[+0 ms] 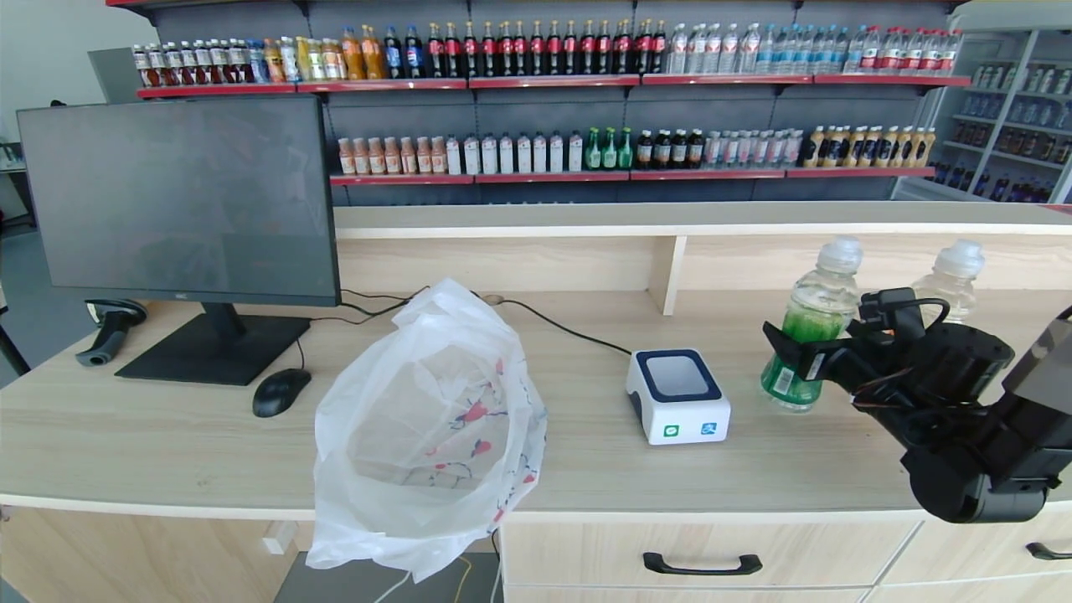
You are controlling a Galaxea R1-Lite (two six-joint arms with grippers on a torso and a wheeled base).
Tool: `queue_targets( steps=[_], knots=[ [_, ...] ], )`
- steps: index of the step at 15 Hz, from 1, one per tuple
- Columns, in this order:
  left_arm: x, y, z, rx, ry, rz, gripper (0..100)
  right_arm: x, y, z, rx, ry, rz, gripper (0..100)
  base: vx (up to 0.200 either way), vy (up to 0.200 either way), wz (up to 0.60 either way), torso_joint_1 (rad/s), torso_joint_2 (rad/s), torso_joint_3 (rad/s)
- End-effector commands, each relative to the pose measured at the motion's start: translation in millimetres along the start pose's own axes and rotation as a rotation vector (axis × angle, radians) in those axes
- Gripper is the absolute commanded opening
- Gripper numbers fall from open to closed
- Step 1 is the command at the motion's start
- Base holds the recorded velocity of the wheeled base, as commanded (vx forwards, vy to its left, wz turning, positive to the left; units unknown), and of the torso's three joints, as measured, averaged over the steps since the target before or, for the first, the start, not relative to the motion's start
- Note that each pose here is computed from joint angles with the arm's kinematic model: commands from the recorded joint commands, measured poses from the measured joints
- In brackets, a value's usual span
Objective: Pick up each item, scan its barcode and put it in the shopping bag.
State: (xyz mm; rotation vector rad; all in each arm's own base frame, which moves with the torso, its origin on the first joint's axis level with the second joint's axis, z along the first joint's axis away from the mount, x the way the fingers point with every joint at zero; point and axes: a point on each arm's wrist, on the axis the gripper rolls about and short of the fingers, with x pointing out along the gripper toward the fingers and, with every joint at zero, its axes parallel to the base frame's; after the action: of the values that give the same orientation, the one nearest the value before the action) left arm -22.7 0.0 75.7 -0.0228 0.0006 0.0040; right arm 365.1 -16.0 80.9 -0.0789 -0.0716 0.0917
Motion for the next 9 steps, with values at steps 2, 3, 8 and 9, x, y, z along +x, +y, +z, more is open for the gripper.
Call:
queue_targets(
  steps=[2, 3, 8, 9],
  knots=[
    [0.0, 0.0, 0.0, 0.000, -0.001, 0.001, 100, 0.7, 0.2, -2.1, -0.004, 0.004, 0.000, 100, 0.000, 0.000, 0.00, 0.000, 0.00, 0.000],
    [0.0, 0.0, 0.0, 0.000, -0.001, 0.001, 100, 1.0, -0.3, -3.0, -0.002, 0.006, -0.002, 100, 0.000, 0.000, 0.00, 0.000, 0.00, 0.000],
    [0.0, 0.0, 0.0, 0.000, -0.001, 0.001, 100, 3.1, -0.8, -0.3, -0.001, -0.008, -0.003, 0, 0.000, 0.000, 0.00, 0.000, 0.00, 0.000],
    [0.0, 0.0, 0.0, 0.000, -0.001, 0.001, 100, 2.1, -0.7, 0.1, -0.001, -0.006, -0.003, 0, 0.000, 0.000, 0.00, 0.000, 0.00, 0.000]
  ],
)
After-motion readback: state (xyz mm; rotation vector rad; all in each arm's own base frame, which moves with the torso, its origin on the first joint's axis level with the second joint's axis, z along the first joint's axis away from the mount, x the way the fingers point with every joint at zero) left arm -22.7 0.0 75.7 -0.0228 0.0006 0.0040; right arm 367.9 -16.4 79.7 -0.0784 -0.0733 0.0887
